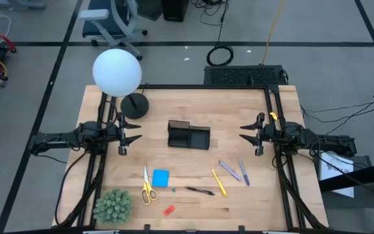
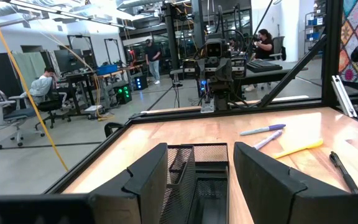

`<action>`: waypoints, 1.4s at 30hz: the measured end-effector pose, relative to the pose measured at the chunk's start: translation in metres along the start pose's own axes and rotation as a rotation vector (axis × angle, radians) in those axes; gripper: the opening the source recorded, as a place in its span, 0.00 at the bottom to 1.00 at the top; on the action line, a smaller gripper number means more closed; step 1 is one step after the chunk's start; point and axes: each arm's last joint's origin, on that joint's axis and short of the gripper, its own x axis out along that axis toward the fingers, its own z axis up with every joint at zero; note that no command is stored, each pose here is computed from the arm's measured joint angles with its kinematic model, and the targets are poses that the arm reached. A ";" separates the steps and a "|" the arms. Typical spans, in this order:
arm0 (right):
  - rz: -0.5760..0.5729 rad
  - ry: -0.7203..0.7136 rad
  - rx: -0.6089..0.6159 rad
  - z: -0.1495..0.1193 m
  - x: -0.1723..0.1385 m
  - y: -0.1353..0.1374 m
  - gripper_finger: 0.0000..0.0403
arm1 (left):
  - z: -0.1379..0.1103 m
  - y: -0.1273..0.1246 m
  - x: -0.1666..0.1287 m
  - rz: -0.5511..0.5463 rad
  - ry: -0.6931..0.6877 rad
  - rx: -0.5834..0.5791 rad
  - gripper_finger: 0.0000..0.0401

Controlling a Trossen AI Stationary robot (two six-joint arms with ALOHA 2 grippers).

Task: Pick and place office supplies into organizer
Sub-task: Put the violet pen into the black desk organizer

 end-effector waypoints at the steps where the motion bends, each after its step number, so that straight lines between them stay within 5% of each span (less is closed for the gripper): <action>1: 0.000 0.000 -0.004 0.000 0.000 0.000 0.38 | 0.000 0.000 0.000 0.000 0.000 0.000 0.48; 14: -0.001 -0.011 -0.004 0.001 0.000 0.000 0.38 | 0.000 0.000 0.000 0.000 0.000 0.000 0.48; 24: -0.021 -0.163 -0.036 0.016 -0.001 -0.002 0.38 | 0.000 0.000 0.000 0.000 0.000 0.000 0.48; 42: 0.005 -0.107 0.293 0.011 0.002 -0.001 0.38 | 0.000 0.000 0.000 0.000 0.000 0.000 0.48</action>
